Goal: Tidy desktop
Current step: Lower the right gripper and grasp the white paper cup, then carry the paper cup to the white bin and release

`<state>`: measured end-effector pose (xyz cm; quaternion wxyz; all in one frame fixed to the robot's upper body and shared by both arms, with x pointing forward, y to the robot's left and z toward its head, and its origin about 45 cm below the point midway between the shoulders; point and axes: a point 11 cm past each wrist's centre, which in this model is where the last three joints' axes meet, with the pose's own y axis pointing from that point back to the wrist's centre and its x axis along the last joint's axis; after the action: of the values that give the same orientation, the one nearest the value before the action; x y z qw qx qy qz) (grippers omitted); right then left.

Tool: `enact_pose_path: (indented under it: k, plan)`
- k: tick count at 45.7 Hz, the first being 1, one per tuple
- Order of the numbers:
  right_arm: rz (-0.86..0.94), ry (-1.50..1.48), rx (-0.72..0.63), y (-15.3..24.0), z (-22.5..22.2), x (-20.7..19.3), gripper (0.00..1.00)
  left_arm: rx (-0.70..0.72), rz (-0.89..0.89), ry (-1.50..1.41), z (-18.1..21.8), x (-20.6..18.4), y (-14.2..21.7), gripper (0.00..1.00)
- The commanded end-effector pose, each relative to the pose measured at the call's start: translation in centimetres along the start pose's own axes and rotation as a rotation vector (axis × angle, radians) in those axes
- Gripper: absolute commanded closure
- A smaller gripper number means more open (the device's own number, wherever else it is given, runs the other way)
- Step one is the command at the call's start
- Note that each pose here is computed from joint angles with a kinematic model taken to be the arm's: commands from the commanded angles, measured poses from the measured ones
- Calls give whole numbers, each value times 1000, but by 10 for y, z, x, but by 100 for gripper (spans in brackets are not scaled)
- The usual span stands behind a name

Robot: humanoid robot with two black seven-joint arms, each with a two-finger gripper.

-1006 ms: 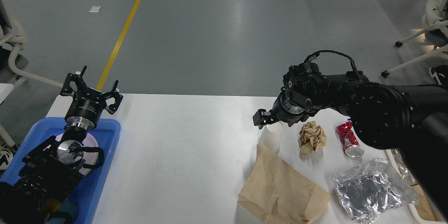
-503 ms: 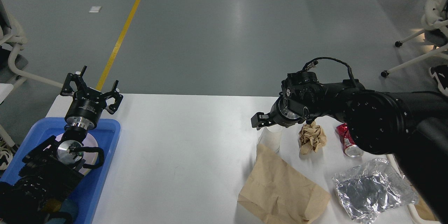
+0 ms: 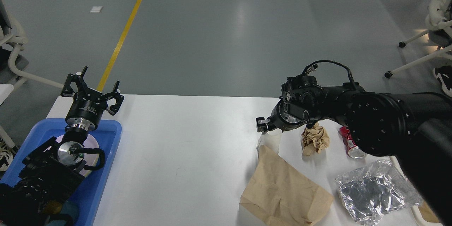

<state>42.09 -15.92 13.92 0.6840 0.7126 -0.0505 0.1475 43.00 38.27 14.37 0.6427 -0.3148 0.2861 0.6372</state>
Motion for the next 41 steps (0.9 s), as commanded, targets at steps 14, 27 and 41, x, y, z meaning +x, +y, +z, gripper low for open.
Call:
enact_pose_path:
  k: [14, 27, 41]
  plan:
    - [-34, -50, 65, 67, 0, 37, 100, 0, 0, 0, 0, 0, 0, 3]
    - [87, -157, 114, 192, 47, 93, 100, 0, 0, 0, 0, 0, 0, 3]
    - [200, -303, 89, 260, 128, 108, 100, 0, 0, 0, 0, 0, 0, 3]
